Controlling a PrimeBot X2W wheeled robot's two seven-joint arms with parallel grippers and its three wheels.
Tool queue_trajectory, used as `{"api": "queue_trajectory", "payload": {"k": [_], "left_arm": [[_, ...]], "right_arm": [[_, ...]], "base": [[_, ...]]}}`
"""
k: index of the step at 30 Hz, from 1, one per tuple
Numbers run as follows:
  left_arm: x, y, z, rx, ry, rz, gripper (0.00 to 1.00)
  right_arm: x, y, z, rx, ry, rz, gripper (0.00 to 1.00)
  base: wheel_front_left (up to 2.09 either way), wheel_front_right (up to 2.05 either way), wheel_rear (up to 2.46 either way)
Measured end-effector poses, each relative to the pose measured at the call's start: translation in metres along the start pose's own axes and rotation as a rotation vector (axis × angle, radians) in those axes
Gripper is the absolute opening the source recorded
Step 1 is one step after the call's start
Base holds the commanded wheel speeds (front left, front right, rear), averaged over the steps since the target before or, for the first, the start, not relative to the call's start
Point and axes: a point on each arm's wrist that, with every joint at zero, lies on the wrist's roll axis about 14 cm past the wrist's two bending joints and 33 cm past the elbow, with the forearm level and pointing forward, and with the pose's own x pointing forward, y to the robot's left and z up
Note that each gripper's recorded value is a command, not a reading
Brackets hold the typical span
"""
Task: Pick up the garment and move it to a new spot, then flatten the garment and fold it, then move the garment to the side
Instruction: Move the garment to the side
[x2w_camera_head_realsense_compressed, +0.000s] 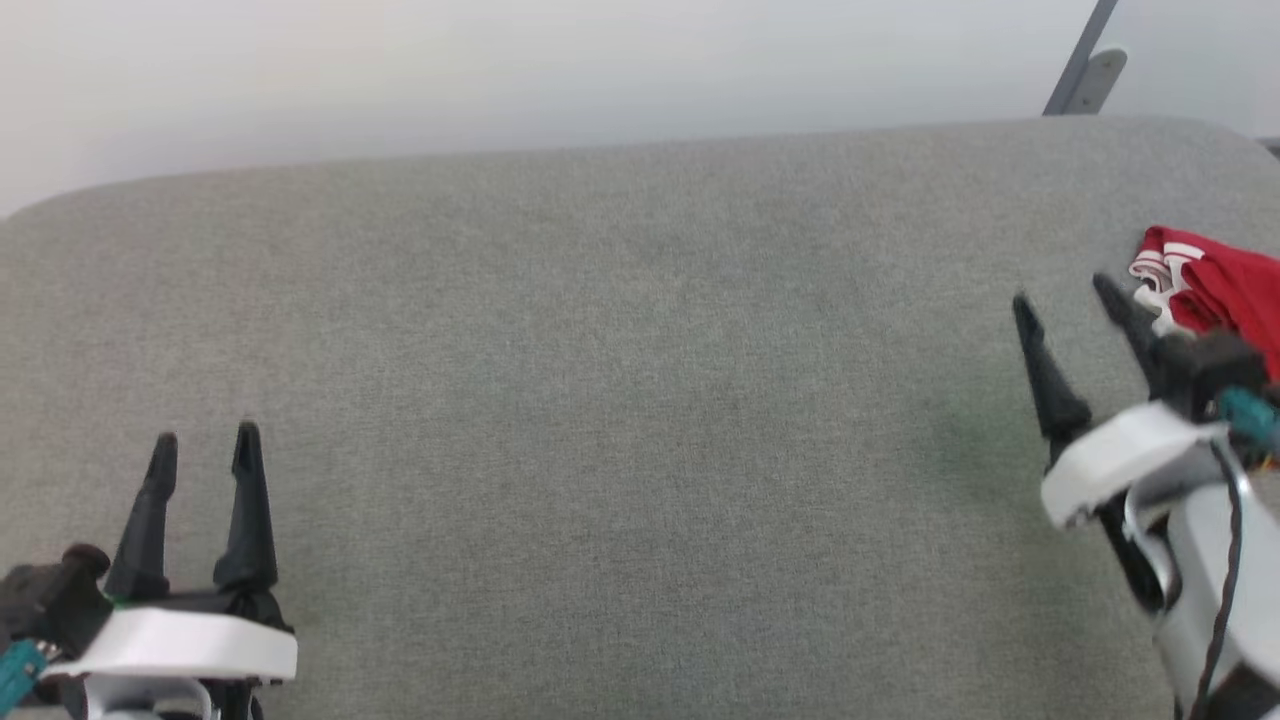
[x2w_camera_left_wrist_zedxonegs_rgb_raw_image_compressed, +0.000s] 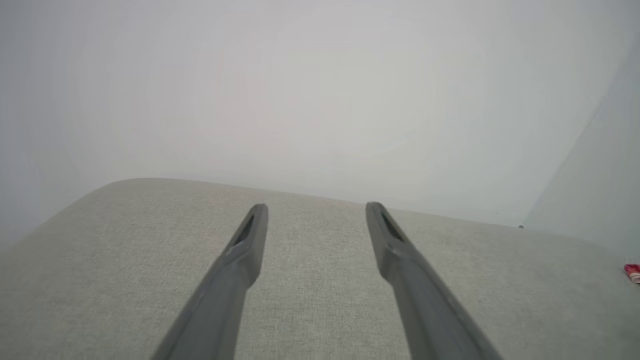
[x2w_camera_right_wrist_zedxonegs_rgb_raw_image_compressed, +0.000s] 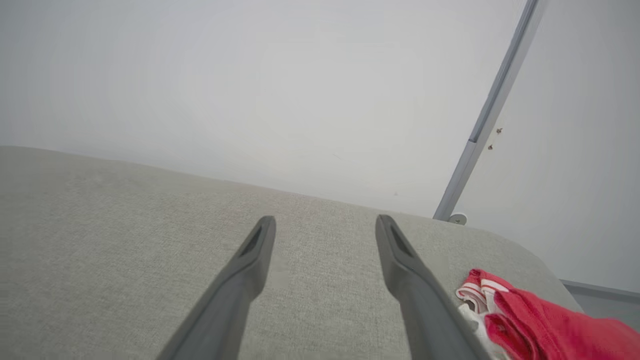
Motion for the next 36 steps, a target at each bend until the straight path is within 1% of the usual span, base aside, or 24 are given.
{"api": "queue_trajectory", "payload": {"k": [8, 17, 27, 36], "left_arm": [[-0.026, 0.009, 0.007, 0.003, -0.014, 0.048, 1.0], [-0.056, 0.021, 0.014, 0.002, -0.029, 0.103, 1.0], [-0.078, 0.031, 0.01, -0.005, -0.018, 0.155, 1.0], [-0.087, 0.038, 0.007, 0.003, -0.001, 0.171, 1.0]], "right_arm": [[-0.035, 0.009, -0.004, 0.046, -0.016, -0.009, 1.0], [-0.064, 0.008, -0.003, 0.087, -0.039, -0.041, 1.0], [-0.084, 0.009, -0.005, 0.125, -0.051, -0.071, 1.0], [-0.089, 0.009, -0.006, 0.143, -0.056, -0.091, 1.0]], "base": [[0.0, 0.0, 0.0], [0.0, 0.0, 0.0], [0.0, 0.0, 0.0], [0.0, 0.0, 0.0]]}}
